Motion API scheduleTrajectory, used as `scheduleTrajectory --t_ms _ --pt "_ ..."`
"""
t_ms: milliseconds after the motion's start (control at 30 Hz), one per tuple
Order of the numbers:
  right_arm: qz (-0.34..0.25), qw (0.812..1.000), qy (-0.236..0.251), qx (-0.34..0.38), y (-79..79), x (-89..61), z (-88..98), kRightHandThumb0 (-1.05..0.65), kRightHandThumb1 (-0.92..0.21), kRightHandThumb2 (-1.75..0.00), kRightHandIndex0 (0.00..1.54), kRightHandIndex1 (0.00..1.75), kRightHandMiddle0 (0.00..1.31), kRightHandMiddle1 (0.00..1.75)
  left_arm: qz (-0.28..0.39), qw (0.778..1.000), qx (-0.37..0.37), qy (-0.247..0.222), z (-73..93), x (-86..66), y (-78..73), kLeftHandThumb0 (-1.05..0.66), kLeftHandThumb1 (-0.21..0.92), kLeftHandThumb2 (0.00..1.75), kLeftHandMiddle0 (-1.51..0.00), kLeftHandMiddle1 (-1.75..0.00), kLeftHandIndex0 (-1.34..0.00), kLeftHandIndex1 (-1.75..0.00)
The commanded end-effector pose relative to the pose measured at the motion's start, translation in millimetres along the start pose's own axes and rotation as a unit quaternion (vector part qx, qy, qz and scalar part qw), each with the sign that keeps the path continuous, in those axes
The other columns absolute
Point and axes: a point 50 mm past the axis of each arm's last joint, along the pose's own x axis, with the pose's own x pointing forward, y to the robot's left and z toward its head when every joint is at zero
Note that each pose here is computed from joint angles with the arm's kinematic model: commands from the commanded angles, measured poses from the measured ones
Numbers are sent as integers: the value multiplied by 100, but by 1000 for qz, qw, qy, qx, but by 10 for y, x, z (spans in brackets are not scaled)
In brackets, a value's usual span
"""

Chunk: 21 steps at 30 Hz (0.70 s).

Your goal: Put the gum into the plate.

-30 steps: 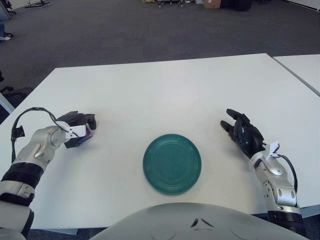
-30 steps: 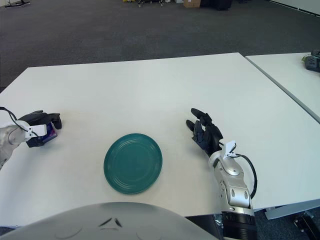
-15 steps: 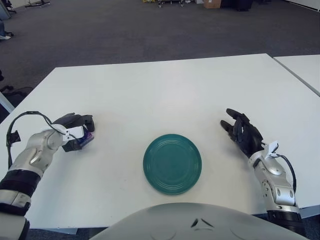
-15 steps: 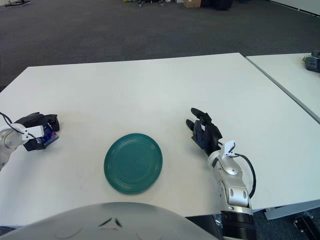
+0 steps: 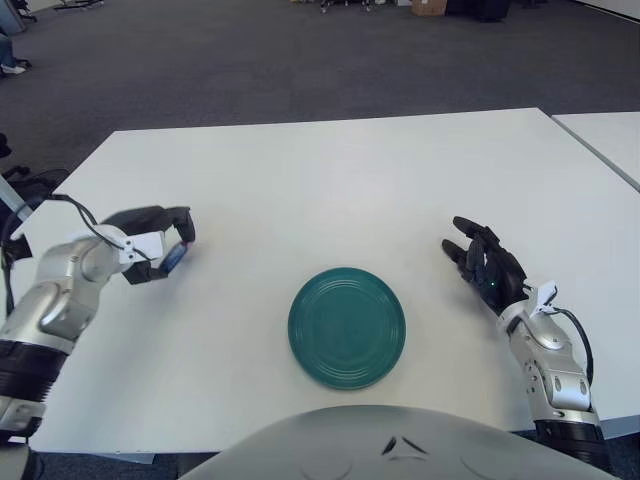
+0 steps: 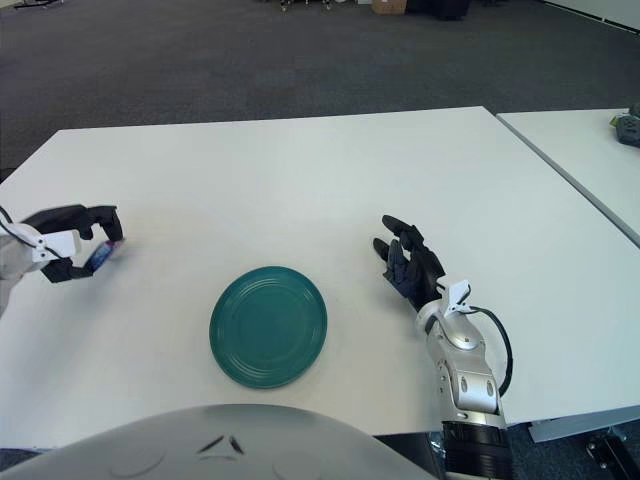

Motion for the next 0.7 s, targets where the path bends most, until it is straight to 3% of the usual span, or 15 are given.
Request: scheduleTrajectory --t_ms 0,267,533,667 --pt "1 1000 30 5 34 -4 -94 -73 -92 -90 26 0 0 55 4 1000 17 -11 62 -45 53 0 50 89 -64 -153 -55 -132" --pt "-1 999 23 25 92 -1 -115 -73 -92 -88 29 2 0 58 11 998 35 -55 360 -121 217 0 47 93 -66 -155 -56 -131" --pt "1 999 27 20 147 -2 -127 -76 -92 -86 31 2 0 58 -4 996 47 -77 492 -81 216 0 43 98 -68 -154 -58 -132" --pt "3 999 27 21 162 -1 -117 -77 -92 -85 32 2 0 59 -2 993 48 -106 675 -95 213 0 42 99 -68 -154 -58 -132"
